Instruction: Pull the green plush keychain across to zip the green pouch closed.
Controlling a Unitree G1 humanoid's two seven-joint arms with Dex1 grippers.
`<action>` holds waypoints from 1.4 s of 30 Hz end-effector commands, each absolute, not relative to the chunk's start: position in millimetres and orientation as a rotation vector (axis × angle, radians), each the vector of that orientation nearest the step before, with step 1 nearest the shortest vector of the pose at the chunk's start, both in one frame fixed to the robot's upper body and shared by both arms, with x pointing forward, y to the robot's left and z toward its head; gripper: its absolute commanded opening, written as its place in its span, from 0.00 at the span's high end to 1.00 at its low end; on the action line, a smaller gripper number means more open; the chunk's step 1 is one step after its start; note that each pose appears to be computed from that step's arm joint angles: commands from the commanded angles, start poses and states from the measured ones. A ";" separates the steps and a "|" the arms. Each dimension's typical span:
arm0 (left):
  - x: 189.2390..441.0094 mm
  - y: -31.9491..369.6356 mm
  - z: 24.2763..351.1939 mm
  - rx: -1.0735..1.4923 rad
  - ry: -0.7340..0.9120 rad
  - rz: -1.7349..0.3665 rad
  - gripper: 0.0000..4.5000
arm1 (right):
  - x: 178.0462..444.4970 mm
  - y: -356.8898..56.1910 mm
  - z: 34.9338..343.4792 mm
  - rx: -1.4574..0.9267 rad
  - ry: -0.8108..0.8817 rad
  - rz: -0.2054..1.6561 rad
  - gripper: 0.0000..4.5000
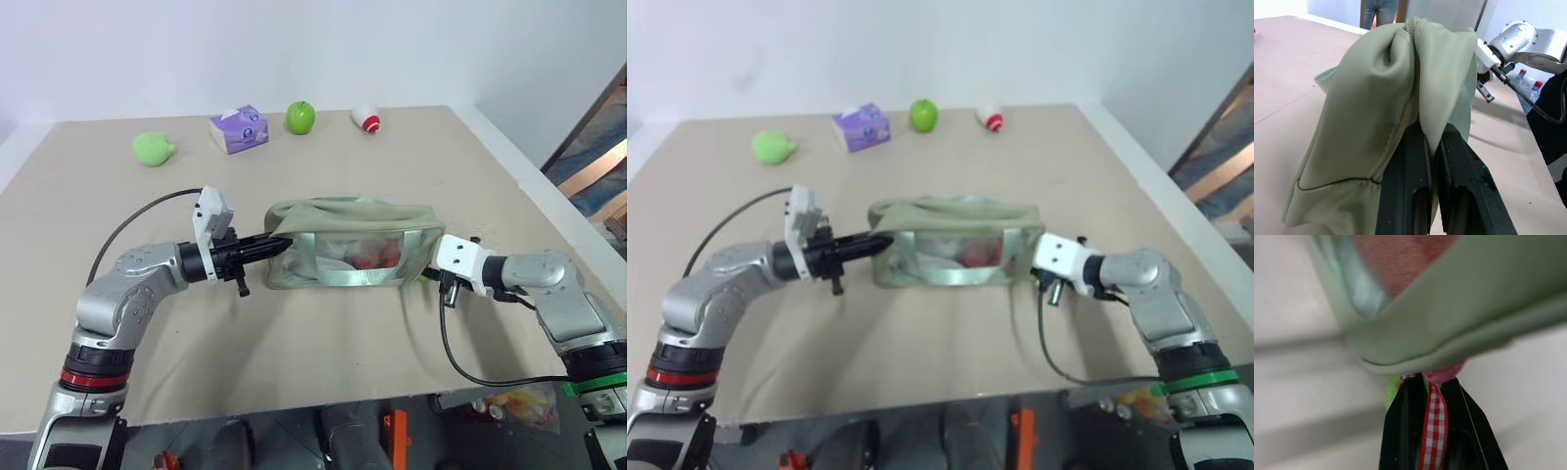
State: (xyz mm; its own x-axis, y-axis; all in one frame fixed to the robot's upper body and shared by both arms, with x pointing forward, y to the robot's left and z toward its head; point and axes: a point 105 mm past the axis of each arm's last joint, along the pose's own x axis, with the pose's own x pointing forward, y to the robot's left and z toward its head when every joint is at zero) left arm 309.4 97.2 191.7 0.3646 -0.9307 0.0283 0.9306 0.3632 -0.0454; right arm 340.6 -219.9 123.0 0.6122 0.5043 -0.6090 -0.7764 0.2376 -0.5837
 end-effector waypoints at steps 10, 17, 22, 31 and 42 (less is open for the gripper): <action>316.7 121.5 197.1 -0.096 -0.022 -1.064 1.00 | 333.9 -224.7 191.5 -0.613 0.191 0.948 0.99; 323.0 128.5 199.2 -0.135 -0.016 -1.038 0.55 | 324.4 -228.0 211.5 -0.401 0.132 0.952 0.62; 319.6 131.6 206.3 -0.140 -0.015 -1.067 0.18 | 319.9 -236.2 214.7 -0.341 0.141 0.939 0.24; 302.3 185.6 216.2 -0.042 -0.007 -1.008 0.00 | 309.8 -275.1 273.4 -0.194 -0.018 0.820 0.00; 312.5 236.1 215.4 -0.187 -0.089 -0.759 0.00 | 287.9 -281.6 245.7 -0.210 0.048 0.747 0.00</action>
State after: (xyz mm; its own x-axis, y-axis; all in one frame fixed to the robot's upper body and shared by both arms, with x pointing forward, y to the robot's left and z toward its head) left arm 315.8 236.2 201.7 0.7269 -0.6800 0.0966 0.6846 0.7059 -0.1818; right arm 292.2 -289.4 222.0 0.7261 0.6623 -0.1848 -0.6840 0.7231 -0.0960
